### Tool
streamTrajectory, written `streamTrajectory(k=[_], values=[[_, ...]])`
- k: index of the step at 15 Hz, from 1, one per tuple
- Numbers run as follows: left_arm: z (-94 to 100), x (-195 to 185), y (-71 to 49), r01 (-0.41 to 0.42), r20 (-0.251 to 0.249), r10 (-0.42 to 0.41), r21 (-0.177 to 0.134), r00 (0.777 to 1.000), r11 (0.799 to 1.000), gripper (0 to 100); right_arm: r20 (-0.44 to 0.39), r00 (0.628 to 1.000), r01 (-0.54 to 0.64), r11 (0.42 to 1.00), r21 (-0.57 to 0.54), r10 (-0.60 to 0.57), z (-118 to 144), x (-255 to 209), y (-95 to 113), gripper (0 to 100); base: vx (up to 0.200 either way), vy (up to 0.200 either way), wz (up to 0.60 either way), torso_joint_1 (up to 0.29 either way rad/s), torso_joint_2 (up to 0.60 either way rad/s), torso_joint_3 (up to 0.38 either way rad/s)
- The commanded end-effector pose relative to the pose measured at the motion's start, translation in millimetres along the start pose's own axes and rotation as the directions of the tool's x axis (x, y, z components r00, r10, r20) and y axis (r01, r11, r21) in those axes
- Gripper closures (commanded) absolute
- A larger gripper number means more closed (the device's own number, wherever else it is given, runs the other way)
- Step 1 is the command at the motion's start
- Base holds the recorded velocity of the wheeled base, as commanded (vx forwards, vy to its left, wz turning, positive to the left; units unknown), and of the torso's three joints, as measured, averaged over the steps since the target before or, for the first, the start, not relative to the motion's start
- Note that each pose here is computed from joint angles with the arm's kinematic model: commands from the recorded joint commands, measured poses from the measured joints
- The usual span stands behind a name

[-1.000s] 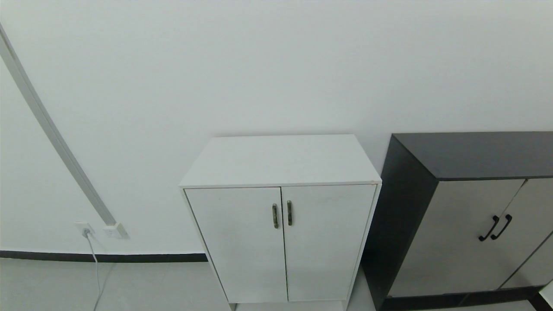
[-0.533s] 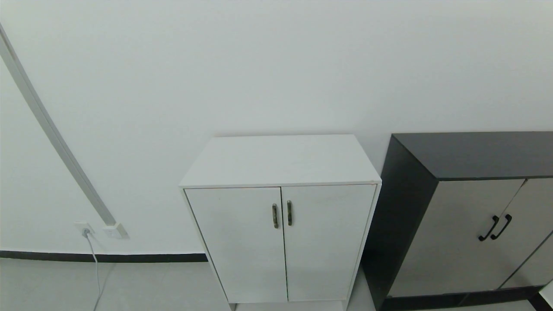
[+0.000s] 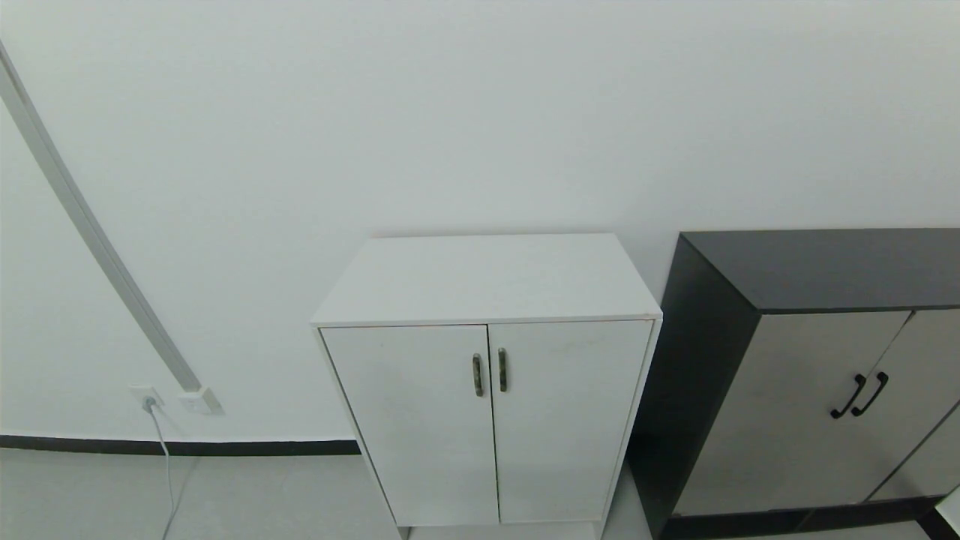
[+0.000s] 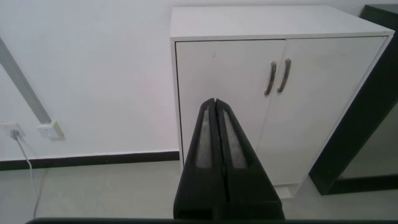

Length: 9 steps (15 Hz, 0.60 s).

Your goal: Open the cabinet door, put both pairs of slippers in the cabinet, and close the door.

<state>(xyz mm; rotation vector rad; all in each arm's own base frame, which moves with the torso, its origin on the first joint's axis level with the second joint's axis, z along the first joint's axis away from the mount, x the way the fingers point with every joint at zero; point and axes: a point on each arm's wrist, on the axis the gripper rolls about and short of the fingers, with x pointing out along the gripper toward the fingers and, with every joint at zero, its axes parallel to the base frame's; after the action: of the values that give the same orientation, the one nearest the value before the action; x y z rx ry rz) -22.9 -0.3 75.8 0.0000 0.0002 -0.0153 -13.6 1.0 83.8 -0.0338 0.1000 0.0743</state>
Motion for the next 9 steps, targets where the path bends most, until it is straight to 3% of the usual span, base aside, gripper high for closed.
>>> streamTrajectory(k=[1, 4, 7, 9], values=[[0.0, 0.0, 0.0, 0.000, 0.000, 0.000, 0.000, 1.000, 1.000, 100, 0.005, 1.000, -0.005, 1.000, -0.004, 0.005, 0.1, -0.4, -0.2, 100, 0.000, 0.000, 0.00, 0.000, 0.00, 0.000], [0.0, 0.0, 0.0, -0.002, 0.000, 0.002, -0.002, 1.000, 1.000, 100, 0.036, 0.999, -0.030, 1.000, -0.007, 0.030, -0.9, -2.8, -0.7, 100, 0.000, 0.000, 0.00, 0.000, 0.00, 0.000], [0.0, 0.0, 0.0, -0.002, 0.000, 0.002, 0.000, 1.000, 1.000, 100, 0.010, 0.999, 0.051, 0.999, 0.017, -0.052, -7.1, -2.5, -1.7, 100, 0.000, 0.000, 0.00, 0.000, 0.00, 0.000], [-0.1, 0.1, 0.0, -0.002, -0.003, 0.002, -0.002, 1.000, 1.000, 100, 0.078, 0.994, 0.081, 0.997, 0.012, -0.081, -8.7, -7.5, -0.7, 100, 0.000, 0.000, 0.00, 0.000, 0.00, 0.000]])
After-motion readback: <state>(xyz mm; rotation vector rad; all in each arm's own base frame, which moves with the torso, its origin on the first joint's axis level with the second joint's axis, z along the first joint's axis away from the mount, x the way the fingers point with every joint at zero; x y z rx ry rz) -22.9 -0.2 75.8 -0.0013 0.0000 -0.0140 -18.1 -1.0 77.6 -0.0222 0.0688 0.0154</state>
